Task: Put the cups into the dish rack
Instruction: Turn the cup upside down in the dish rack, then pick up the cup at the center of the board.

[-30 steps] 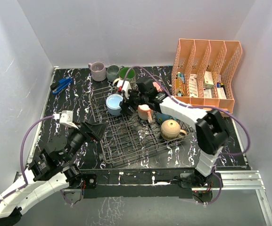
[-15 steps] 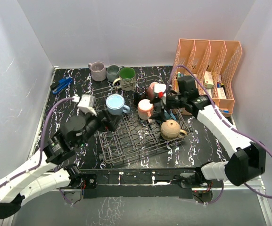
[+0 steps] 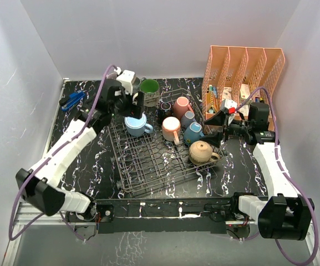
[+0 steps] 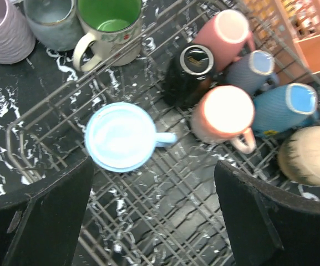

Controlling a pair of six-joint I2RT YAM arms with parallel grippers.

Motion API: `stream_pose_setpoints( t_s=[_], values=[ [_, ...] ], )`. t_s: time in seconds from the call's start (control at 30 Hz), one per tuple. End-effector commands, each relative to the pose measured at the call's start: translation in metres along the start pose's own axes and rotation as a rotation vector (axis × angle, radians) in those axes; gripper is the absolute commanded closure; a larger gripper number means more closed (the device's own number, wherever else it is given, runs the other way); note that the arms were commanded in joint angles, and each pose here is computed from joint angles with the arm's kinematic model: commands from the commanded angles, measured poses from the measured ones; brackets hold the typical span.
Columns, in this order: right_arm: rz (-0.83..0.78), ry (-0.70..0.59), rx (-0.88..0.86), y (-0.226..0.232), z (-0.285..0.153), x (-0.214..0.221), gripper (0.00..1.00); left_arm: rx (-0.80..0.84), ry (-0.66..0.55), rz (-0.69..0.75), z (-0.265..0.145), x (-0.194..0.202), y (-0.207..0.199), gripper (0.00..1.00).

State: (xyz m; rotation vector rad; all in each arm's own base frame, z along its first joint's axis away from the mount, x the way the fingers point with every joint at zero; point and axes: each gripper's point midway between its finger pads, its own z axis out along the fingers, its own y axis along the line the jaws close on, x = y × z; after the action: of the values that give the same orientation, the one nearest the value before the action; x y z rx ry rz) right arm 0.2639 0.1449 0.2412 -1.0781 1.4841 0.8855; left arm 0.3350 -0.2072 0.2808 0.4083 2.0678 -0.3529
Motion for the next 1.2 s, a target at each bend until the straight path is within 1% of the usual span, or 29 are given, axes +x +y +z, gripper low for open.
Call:
stream_pose_setpoints(
  t_s=[0.0,0.1,0.27,0.37,0.5,0.63,0.67,0.77,0.93,1.07,1.17],
  values=[
    [-0.011,-0.063,-0.006,0.002,-0.006,-0.007,0.2,0.116,0.043,0.113,0.015,-0.005,0.009,0.12],
    [-0.006,-0.067,0.008,0.002,-0.009,-0.004,0.21,0.11,0.004,0.145,0.042,-0.013,0.023,0.11],
    [-0.004,-0.064,0.034,-0.002,-0.011,-0.003,0.21,0.095,0.056,0.117,0.093,-0.014,0.056,0.1],
    [-0.008,-0.061,0.051,-0.004,-0.012,-0.004,0.21,0.083,0.079,0.096,0.118,-0.018,0.077,0.03],
    [-0.008,-0.06,0.064,-0.006,-0.013,-0.005,0.21,0.1,0.071,0.058,0.146,-0.024,0.098,0.03],
    [-0.007,-0.058,0.076,-0.008,-0.014,-0.004,0.21,0.135,0.074,0.023,0.172,-0.024,0.111,0.03],
    [-0.006,-0.056,0.079,-0.009,-0.014,-0.004,0.21,0.145,0.07,0.017,0.176,-0.025,0.111,0.04],
    [-0.006,-0.054,0.086,-0.01,-0.014,-0.003,0.21,0.181,0.05,0.011,0.186,-0.033,0.11,0.17],
    [-0.004,-0.05,0.092,-0.011,-0.014,-0.002,0.21,0.236,0.068,0.032,0.207,-0.021,0.11,0.37],
    [0.002,-0.049,0.093,-0.012,-0.015,-0.001,0.21,0.229,0.111,0.023,0.221,-0.005,0.123,0.39],
    [0.004,-0.047,0.096,-0.013,-0.015,0.0,0.21,0.22,0.121,0.026,0.225,-0.003,0.128,0.39]
  ],
)
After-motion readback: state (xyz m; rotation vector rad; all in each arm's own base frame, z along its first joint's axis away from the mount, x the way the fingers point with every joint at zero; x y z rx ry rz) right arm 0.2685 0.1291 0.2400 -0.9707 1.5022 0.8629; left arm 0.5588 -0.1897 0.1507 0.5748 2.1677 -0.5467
